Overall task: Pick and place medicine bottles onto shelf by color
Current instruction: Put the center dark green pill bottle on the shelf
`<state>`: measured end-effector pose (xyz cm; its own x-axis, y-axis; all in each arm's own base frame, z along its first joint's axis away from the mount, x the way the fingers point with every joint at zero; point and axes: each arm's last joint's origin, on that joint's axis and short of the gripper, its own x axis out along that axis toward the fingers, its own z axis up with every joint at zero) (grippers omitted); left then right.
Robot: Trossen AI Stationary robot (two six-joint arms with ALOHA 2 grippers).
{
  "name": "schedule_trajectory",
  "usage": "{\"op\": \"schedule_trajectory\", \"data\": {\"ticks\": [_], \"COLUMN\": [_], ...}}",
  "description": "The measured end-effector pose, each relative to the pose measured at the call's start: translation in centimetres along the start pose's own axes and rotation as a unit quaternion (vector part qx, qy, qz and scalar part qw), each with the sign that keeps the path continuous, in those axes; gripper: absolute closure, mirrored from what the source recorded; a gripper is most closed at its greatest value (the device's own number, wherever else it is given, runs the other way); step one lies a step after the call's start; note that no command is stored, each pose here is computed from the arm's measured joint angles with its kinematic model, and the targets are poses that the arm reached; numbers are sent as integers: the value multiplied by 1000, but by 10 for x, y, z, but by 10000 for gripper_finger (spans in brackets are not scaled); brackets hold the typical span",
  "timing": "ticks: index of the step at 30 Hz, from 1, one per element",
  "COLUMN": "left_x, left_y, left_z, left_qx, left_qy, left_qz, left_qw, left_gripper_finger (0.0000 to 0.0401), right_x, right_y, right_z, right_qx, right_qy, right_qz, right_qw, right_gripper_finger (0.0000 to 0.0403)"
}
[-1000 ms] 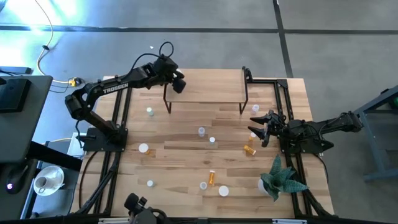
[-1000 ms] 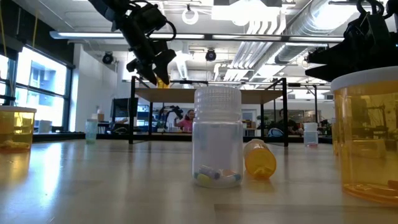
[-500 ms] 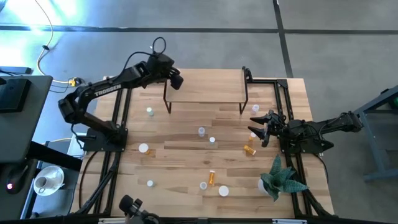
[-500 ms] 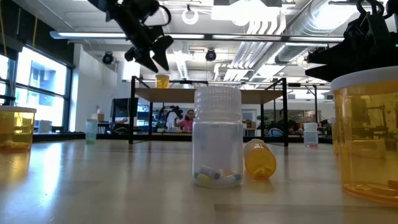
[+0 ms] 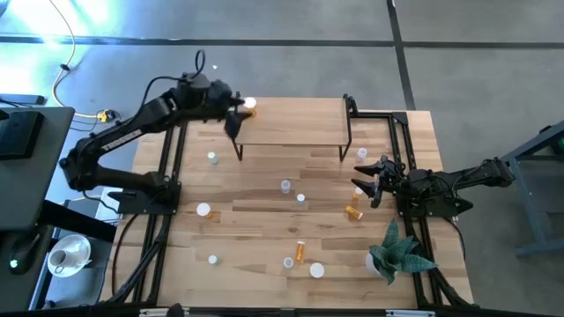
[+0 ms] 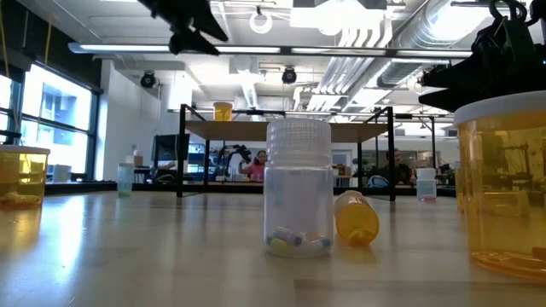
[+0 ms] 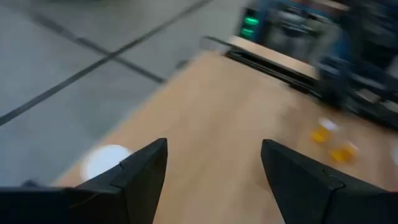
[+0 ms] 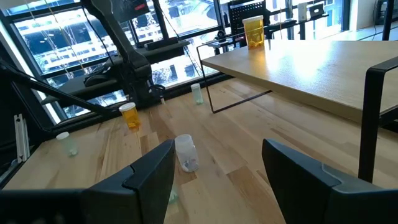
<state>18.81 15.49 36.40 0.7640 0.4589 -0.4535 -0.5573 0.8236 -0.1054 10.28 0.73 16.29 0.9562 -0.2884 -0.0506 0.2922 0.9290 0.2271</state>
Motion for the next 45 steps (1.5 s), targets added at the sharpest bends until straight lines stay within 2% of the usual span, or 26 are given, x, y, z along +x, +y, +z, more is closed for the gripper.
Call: {"op": "schedule_trajectory", "data": {"ticks": [7, 20, 31, 35, 45], "left_x": [-9, 16, 18, 17, 16], "left_y": [-23, -63, -100, -108, -110], "left_z": [-32, -92, -124, -134, -134], "left_qx": [20, 42, 63, 71, 73], "left_qy": [10, -12, -58, -62, -62], "left_qz": [-42, -142, -226, -228, -232], "left_qw": [999, 989, 970, 969, 968], "left_gripper_finger": [151, 151, 151, 151, 151], "right_x": [0, 0, 0, 0, 0], "right_y": [0, 0, 0, 0, 0], "right_z": [0, 0, 0, 0, 1], "right_qx": [0, 0, 0, 0, 10], "right_qy": [0, 0, 0, 0, -3], "right_qz": [0, 0, 0, 0, 1], "right_qw": [1000, 1000, 1000, 1000, 1000], "right_gripper_finger": [171, 171, 171, 171, 171]}}
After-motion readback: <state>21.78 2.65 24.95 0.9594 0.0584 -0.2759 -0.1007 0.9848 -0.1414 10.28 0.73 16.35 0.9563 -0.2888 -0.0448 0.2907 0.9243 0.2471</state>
